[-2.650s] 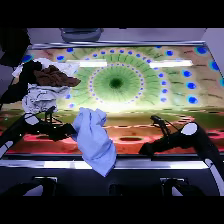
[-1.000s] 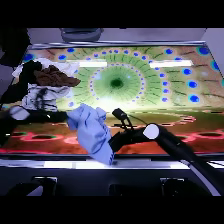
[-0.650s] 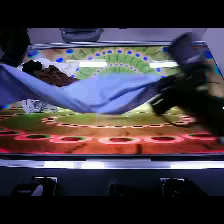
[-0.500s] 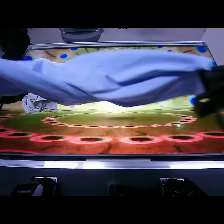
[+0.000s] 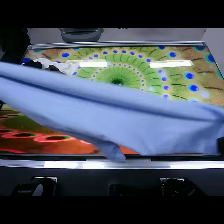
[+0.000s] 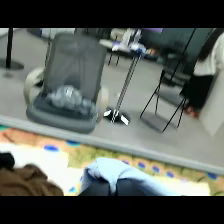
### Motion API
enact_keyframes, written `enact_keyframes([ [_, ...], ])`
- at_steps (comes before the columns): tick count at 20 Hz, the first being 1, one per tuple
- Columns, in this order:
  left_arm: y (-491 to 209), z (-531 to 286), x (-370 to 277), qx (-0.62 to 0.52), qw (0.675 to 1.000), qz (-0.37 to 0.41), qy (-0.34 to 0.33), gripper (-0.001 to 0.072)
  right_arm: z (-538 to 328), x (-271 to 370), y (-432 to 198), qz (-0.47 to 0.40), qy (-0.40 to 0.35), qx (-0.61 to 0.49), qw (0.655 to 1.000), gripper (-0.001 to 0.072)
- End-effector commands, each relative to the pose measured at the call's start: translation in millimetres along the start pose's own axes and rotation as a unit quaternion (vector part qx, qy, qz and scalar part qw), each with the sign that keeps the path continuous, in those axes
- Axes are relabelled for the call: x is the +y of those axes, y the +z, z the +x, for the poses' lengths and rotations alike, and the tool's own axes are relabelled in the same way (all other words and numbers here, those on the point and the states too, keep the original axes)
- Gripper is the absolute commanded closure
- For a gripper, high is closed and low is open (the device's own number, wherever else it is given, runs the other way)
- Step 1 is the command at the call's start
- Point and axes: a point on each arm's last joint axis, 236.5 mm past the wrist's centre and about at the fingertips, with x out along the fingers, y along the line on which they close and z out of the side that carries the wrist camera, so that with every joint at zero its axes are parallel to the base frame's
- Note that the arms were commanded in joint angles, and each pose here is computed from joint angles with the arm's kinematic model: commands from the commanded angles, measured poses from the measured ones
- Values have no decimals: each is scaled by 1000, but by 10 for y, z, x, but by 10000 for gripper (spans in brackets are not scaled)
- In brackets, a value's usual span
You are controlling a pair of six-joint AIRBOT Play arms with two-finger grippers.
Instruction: Fold the shirts.
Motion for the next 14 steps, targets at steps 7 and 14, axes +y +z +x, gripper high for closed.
enact_keyframes([
  [7, -2231, 1991, 367, 240, 971, 12, 3, 676, 1899, 1229, -721, 44, -3, 108, 993, 659],
  [14, -3934, 2332, 558, 440, 898, -22, 25, 674, 2970, 1899, -495, 64, -7, 104, 992, 659],
])
